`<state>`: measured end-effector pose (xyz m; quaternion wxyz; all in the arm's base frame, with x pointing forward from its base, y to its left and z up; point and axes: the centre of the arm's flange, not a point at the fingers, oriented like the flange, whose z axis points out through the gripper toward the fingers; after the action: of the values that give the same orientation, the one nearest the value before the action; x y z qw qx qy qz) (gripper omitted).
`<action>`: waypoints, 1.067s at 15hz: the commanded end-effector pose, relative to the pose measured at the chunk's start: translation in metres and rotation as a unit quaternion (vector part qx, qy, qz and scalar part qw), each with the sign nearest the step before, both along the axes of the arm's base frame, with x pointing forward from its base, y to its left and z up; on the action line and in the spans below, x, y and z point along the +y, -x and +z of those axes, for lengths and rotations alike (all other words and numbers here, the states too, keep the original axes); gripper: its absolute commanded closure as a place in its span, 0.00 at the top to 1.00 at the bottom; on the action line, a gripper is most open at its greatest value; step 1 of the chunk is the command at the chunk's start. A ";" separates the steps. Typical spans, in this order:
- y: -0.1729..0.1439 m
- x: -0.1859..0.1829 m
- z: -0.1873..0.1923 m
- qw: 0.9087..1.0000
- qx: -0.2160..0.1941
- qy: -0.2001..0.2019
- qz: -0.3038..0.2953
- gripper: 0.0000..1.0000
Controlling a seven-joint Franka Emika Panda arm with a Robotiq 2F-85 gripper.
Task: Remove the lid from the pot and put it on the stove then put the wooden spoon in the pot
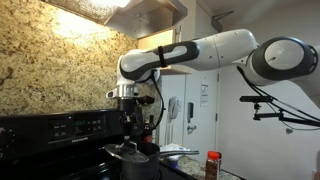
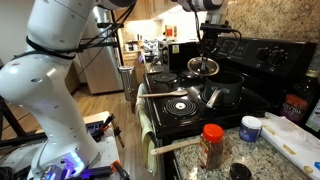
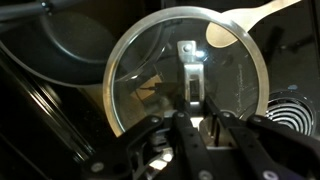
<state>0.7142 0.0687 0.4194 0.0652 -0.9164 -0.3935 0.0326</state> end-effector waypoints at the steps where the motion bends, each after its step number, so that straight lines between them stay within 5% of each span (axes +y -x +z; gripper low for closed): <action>1: 0.000 -0.001 0.000 1.000 0.000 0.000 0.001 0.21; 2: 0.000 -0.003 0.000 1.000 0.000 0.000 0.001 0.05; 9: -0.017 0.057 -0.044 0.993 0.040 0.013 0.108 0.05; 16: -0.014 0.163 -0.079 0.965 0.078 0.077 0.236 0.05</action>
<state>0.7027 0.2039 0.3421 0.0366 -0.8249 -0.5490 0.1296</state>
